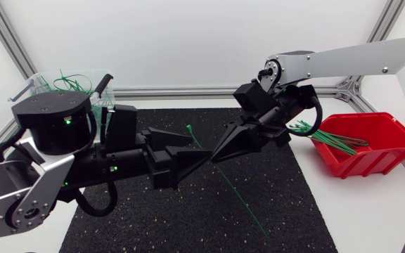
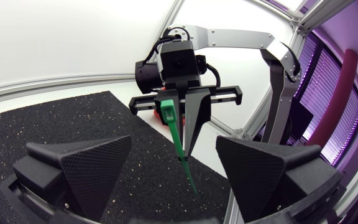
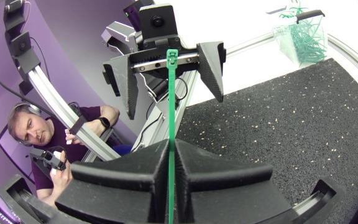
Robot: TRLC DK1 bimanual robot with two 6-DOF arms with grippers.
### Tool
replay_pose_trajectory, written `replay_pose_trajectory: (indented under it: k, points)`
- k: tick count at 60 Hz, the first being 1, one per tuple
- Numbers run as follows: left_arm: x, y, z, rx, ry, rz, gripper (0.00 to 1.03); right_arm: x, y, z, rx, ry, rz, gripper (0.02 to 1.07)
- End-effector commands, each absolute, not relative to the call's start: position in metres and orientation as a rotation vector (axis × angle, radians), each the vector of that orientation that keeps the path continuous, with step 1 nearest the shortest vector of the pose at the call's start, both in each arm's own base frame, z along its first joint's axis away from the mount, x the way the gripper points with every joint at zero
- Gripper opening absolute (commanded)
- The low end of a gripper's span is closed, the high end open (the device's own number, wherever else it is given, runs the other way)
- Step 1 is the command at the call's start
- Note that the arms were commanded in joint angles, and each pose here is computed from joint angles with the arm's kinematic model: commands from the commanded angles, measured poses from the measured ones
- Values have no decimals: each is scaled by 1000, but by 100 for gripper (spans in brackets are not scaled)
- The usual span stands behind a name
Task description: Take a green cable tie from the red box, thread the tail through the head to close it, then place it in the transparent bin on the left.
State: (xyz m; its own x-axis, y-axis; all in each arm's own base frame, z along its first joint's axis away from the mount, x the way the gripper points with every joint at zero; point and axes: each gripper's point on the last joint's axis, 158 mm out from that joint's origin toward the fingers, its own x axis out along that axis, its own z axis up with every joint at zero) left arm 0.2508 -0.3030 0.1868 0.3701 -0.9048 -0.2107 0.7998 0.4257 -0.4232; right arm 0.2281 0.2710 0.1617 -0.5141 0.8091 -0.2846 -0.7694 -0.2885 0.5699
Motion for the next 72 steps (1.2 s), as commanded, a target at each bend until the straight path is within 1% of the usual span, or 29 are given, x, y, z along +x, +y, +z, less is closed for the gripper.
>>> replay_pose_trajectory:
  k: [1,5,11,14,17,35,37,39,43,72]
  points:
    - [258,-305,200,-275,409,-1118,87,226,273,158,89,827,1960,8]
    - [259,-305,198,-275,412,-1117,79,226,274,159,88,826,1962,8]
    - [263,-301,196,-276,415,-1103,64,226,274,159,86,825,1961,8]
    - [265,-301,195,-279,416,-1099,61,226,274,159,86,823,1962,8]
    - [266,-300,195,-279,417,-1096,59,226,274,158,89,827,1962,8]
    - [266,-301,197,-282,413,-1100,58,224,274,157,91,832,1965,8]
    - [266,-301,197,-282,413,-1100,52,224,274,157,91,832,1965,8]
    - [266,-301,197,-282,413,-1100,42,224,274,157,91,832,1965,8]
    - [266,-301,198,-283,410,-1100,32,224,274,157,91,832,1965,8]
    - [257,-306,202,-293,412,-1122,32,225,277,152,107,846,1968,8]
